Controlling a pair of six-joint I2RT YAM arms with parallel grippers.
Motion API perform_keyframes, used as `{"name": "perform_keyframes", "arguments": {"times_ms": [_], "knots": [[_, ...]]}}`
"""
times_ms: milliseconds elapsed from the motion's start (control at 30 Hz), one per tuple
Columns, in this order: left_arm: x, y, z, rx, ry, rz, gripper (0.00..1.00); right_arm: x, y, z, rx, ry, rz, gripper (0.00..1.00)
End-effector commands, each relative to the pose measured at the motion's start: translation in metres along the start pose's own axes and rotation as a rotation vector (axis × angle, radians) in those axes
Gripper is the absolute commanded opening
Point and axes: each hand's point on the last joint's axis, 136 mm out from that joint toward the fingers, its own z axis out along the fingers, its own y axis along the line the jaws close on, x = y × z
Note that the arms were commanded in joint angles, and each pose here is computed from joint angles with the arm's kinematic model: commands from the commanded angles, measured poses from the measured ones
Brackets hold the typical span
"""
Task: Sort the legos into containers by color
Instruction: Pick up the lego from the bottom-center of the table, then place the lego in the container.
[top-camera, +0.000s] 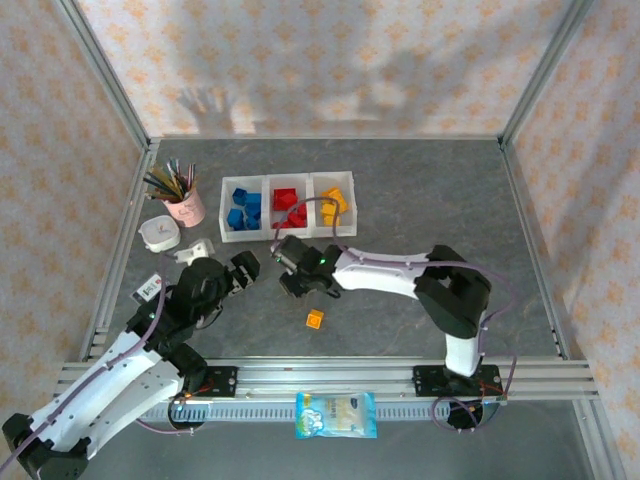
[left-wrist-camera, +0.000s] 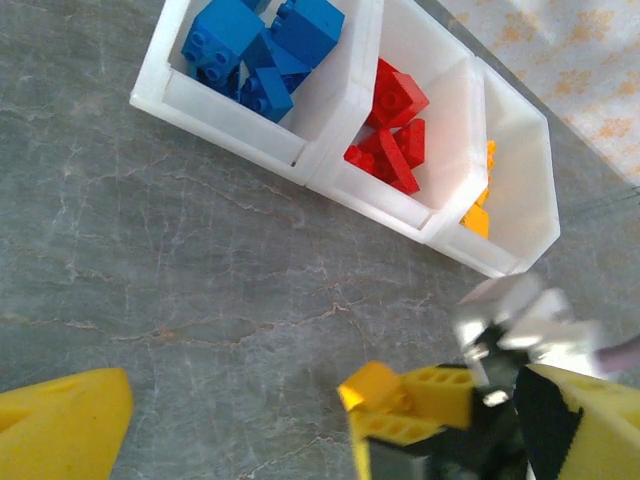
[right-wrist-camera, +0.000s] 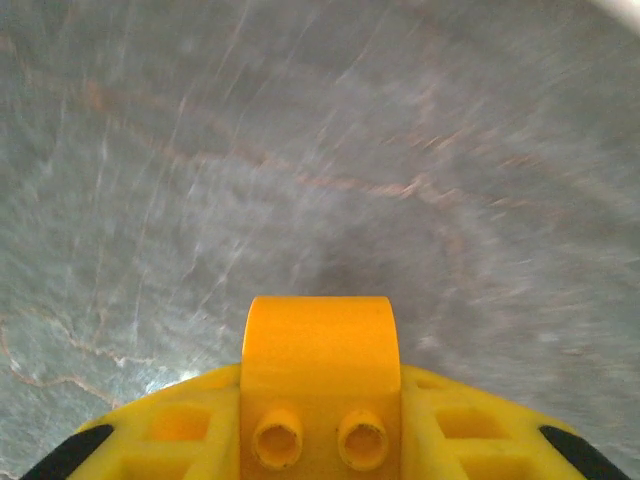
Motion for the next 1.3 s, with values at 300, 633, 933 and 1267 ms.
{"name": "perform_keyframes", "arguments": {"times_ms": [300,633,933,1267], "knots": [[-0.023,-0.06,0.015,0.139,-0.022,0.052,0.99,-0.093,-0.128,-0.06,0.174,-0.207,0.341,0.3],[-0.026,-0.08,0.032,0.16,-0.011,0.078,0.99,-0.13,-0.22,-0.025,0.356,-0.232,0.486,0.3],[-0.027,-0.082,0.034,0.155,-0.007,0.086,0.99,-0.146,-0.235,-0.014,0.379,-0.232,0.479,0.5],[-0.022,-0.075,0.029,0.151,0.012,0.086,0.99,-0.117,-0.189,-0.052,0.3,-0.236,0.437,0.6]]}}
